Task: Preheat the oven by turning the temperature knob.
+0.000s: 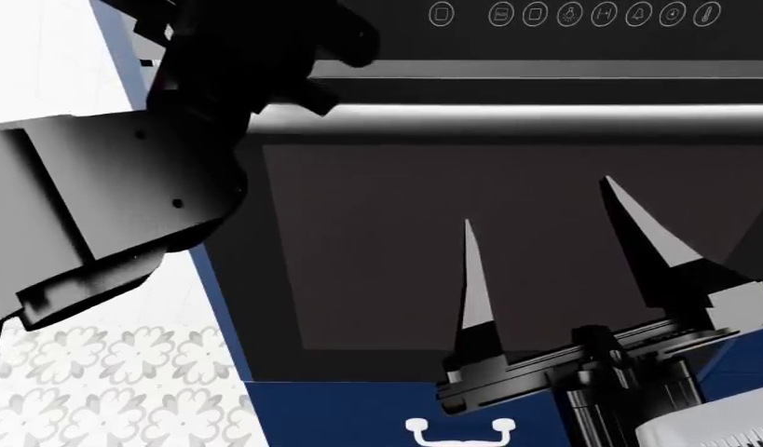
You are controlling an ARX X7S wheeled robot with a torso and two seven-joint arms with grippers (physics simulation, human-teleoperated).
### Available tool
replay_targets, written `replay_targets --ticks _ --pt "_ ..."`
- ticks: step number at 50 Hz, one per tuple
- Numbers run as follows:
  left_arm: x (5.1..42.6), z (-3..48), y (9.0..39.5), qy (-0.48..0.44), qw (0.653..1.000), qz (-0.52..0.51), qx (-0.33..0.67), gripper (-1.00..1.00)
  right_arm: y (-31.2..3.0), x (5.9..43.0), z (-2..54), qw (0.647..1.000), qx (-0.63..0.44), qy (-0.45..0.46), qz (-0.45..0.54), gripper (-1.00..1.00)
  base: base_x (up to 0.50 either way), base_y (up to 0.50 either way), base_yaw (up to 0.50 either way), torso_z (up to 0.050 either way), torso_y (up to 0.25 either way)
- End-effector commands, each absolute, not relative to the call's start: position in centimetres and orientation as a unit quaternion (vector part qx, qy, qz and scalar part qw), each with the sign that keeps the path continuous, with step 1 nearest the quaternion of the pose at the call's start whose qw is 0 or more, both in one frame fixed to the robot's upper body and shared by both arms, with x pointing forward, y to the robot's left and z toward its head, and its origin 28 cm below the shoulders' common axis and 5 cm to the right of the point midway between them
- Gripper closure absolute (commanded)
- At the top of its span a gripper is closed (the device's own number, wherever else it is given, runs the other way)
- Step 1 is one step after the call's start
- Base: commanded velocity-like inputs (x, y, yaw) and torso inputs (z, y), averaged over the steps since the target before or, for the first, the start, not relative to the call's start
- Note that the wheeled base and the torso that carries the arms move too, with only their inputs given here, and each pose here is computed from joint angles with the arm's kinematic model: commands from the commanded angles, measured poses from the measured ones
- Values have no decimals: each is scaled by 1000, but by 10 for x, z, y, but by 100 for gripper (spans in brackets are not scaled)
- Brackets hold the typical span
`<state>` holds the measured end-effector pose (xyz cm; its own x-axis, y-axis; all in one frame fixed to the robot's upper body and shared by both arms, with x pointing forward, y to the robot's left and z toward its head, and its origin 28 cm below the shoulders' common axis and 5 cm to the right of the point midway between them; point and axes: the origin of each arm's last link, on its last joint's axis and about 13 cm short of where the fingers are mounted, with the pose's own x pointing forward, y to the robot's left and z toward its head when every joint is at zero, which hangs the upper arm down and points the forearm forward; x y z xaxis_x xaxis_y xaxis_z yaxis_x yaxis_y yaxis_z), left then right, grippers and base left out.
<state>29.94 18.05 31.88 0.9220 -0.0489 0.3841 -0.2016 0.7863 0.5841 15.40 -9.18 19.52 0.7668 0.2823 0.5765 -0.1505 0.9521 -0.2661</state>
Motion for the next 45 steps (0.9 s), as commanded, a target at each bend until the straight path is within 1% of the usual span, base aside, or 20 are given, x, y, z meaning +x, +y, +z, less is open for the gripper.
replay_targets --ticks 1,28,45 --pt "305 305 189 -163 917 49 361 100 -92 154 195 934 -103 -322 116 -100 0 3 0 0 0" --pt "307 298 193 -170 893 40 414 100 -92 154 195 934 -103 -321 118 -100 1 1 1 0 0" --pt "312 294 196 -188 863 61 466 100 -92 154 195 934 -103 -321 120 -100 0 0 0 0 0"
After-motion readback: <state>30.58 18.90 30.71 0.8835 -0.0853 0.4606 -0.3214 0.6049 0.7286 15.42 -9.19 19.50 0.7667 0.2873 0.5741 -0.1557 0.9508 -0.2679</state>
